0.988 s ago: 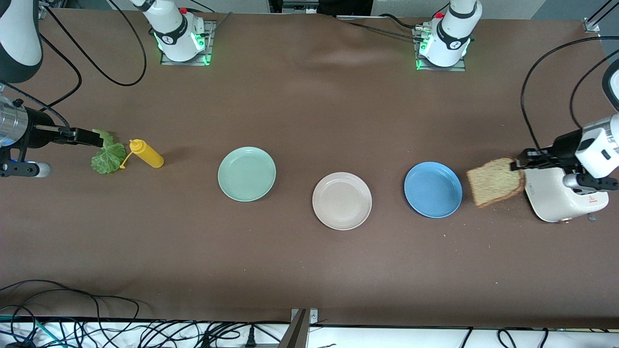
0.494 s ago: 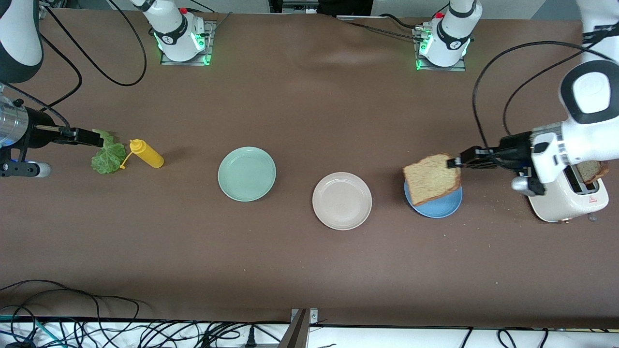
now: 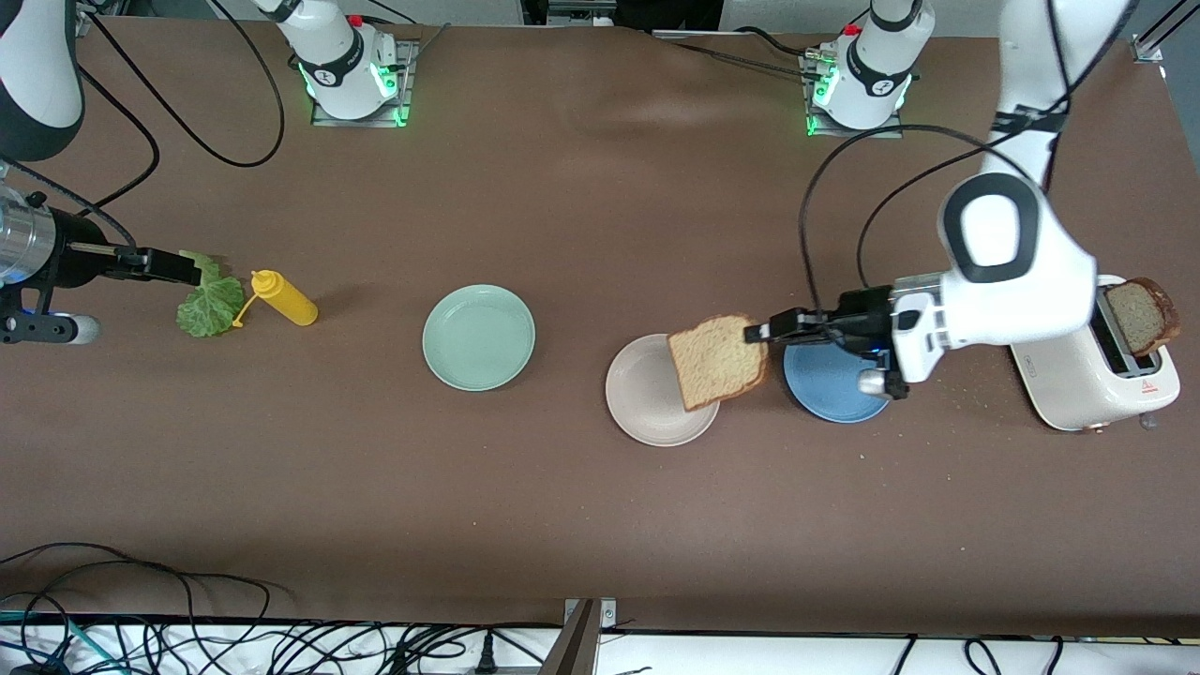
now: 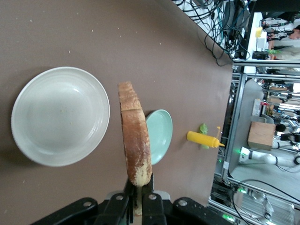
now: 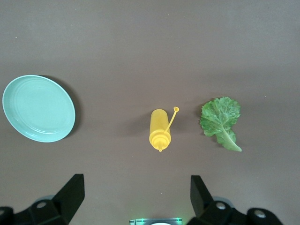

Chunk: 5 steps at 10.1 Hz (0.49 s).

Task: Make sandwich on beige plate with both arms
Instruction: 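Carry the bread slice with the left gripper onto the beige plate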

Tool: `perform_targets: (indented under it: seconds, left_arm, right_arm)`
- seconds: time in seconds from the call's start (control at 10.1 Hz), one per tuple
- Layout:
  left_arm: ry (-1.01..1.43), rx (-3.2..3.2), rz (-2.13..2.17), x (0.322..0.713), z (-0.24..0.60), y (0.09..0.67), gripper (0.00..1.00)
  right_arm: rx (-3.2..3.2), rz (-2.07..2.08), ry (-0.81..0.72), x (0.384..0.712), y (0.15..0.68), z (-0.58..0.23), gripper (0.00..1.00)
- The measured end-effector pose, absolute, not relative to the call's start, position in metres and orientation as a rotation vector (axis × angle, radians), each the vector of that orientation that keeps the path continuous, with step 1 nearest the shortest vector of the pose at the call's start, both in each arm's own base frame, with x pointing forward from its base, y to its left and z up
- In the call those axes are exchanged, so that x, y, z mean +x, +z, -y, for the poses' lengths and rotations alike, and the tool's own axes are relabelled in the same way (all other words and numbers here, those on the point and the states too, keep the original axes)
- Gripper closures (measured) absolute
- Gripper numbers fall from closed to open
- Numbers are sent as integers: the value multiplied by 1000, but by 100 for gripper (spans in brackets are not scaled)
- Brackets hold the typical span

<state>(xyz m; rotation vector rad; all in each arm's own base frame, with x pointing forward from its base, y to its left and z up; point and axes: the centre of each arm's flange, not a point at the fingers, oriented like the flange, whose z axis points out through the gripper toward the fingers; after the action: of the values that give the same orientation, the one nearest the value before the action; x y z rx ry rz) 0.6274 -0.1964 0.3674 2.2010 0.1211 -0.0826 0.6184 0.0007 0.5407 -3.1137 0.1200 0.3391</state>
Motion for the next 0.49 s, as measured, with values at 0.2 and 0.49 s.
perform_targets:
  seconds: [0.2, 0.49]
  left_arm:
    - [-64, 2239, -133, 625, 226, 340, 92]
    - [-37, 2291, -156, 625, 239, 302, 92]
  right_arm:
    - [-3114, -120, 339, 618, 541, -1, 0]
    - [-3114, -119, 339, 618, 541, -1, 0]
